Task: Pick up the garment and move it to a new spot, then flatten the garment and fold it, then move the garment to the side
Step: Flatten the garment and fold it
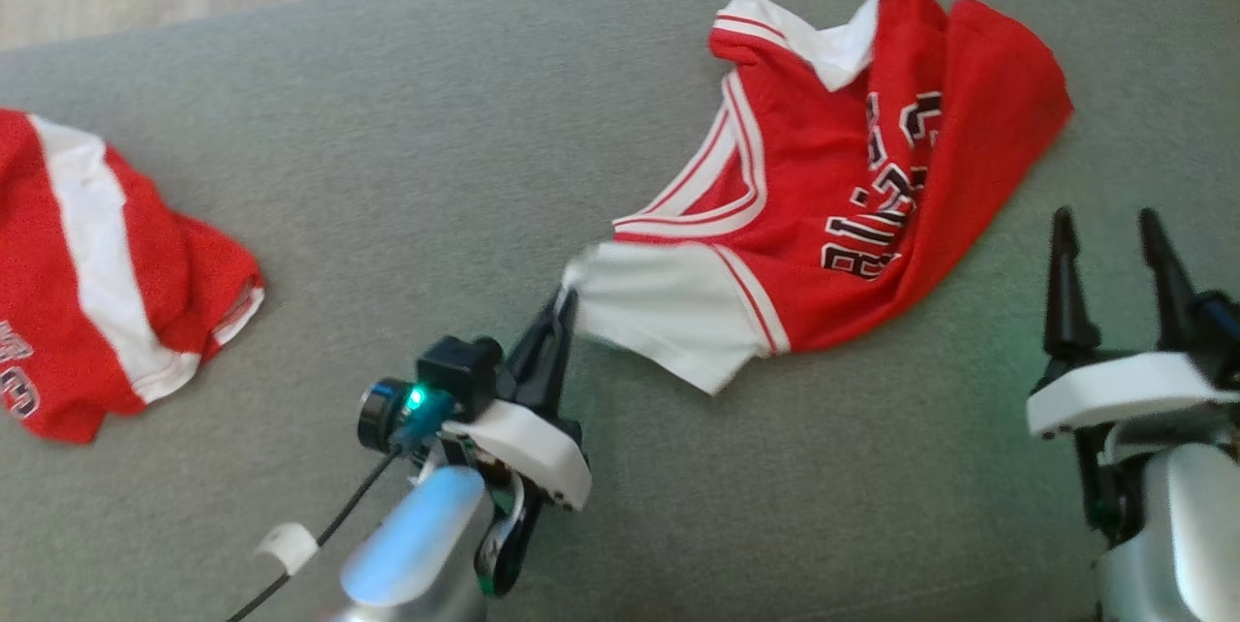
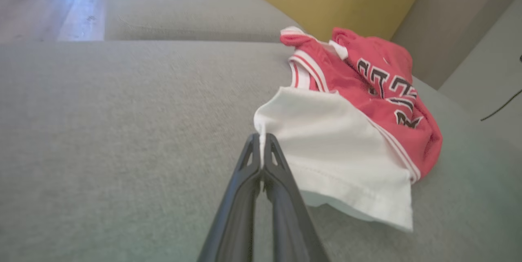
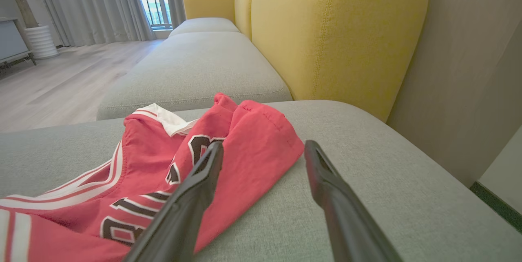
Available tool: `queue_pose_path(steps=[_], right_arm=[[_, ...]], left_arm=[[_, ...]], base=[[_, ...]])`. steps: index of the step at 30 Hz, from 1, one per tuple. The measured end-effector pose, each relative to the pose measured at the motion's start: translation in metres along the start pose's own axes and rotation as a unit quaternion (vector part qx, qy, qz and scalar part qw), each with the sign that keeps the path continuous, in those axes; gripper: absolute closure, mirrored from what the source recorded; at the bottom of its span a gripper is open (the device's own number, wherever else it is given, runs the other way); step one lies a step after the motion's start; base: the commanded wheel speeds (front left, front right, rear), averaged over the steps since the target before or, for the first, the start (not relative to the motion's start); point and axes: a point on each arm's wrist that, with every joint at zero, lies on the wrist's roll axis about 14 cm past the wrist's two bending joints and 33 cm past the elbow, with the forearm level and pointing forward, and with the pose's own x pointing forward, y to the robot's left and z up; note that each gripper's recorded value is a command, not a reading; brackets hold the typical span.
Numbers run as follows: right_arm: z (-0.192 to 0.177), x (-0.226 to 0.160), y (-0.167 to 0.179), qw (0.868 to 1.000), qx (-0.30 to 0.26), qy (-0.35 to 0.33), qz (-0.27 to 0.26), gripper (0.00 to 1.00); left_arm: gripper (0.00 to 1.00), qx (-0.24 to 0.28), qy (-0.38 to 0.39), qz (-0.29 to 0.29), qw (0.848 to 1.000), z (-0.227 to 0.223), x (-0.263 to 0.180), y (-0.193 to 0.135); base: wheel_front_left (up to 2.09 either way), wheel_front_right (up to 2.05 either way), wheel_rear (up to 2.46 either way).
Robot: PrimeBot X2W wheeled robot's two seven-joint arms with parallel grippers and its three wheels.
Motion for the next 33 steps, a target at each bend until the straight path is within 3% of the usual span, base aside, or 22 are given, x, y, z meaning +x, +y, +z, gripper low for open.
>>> queue_pose_path(steps=[12, 18, 33], right_arm=[[-0.029, 0.016, -0.011, 0.997, -0.010, 0.073, -0.024, 0.00], [-0.047, 0.028, -0.017, 0.993, 0.014, 0.106, -0.039, 0.00], [-0.089, 0.065, -0.001, 0.980, 0.080, 0.178, -0.048, 0.00]], left_arm=[[1.00, -0.018, -0.144, 0.097, 0.985, 0.082, -0.017, 0.054], [1.00, -0.029, -0.150, 0.143, 0.978, 0.077, -0.030, 0.079], [1.00, -0.033, -0.130, 0.137, 0.982, 0.059, -0.025, 0.083]], base=[[0.00, 0.00, 0.00], [0.00, 0.00, 0.00], [0.00, 0.00, 0.00]])
